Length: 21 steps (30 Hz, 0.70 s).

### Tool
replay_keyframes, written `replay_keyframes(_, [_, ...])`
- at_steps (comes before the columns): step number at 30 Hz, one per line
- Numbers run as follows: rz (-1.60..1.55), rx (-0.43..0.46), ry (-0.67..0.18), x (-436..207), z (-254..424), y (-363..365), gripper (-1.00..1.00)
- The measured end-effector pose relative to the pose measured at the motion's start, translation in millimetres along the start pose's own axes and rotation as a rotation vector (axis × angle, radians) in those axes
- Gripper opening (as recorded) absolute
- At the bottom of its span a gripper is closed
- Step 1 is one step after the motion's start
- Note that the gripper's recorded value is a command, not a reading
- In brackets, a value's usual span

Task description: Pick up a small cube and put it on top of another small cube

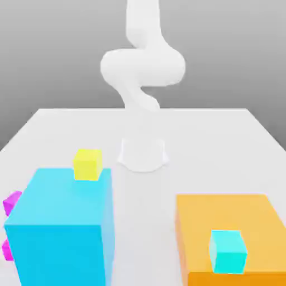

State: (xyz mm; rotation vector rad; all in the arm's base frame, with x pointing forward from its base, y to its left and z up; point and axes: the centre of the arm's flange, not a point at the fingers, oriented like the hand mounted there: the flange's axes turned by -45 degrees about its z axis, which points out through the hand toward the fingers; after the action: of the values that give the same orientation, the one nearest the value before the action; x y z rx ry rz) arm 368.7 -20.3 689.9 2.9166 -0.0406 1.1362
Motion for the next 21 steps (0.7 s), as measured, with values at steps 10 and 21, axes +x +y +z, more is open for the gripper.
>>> replay_keyframes(10, [0.091, -0.134, -0.304, -60.7, 170.0, 173.2, 0.00])
replay_keyframes(21, [0.246, -0.161, -0.641, -285.9, 286.6, 312.5, 0.00])
